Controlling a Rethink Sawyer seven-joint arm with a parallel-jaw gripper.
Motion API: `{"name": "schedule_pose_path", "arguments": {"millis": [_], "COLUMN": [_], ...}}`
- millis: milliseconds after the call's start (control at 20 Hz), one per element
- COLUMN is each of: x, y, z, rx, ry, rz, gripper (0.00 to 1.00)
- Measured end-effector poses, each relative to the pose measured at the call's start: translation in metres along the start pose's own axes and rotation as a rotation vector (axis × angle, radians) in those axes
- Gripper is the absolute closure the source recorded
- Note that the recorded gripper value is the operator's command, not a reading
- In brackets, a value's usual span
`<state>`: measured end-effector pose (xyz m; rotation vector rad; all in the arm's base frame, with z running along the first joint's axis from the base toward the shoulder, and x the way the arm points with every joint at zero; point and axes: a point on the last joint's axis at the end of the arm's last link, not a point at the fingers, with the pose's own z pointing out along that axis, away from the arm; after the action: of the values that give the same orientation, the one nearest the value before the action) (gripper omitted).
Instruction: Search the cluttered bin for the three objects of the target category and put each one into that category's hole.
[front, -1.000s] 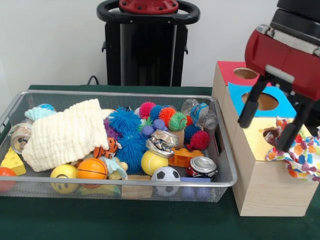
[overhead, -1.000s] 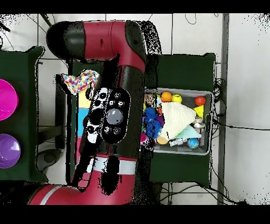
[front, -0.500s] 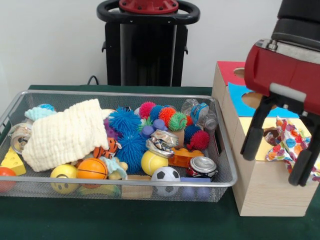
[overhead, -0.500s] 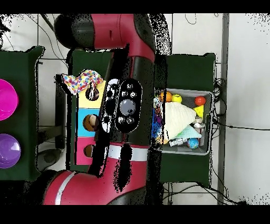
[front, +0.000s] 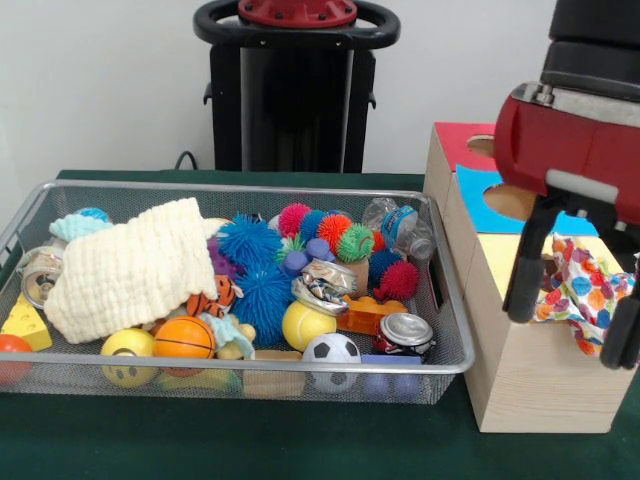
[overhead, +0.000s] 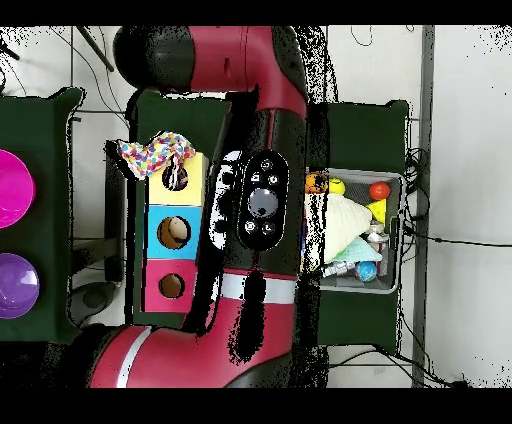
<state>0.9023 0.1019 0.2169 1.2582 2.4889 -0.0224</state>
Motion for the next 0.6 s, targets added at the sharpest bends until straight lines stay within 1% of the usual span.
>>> {"name": "schedule_pose_path", "arguments": {"millis": [350,400,600], "x": [0.015,0.021,0.03], "y": [0.001,0.001,0.002], "z": [-0.005,-0.006,-0.009], "rx": [-0.024,-0.031,-0.035], "ry": [0.029,0.027,0.025], "rz": [0.009,0.007,0.001], "gripper": [0.0,0.0,0.0]}}
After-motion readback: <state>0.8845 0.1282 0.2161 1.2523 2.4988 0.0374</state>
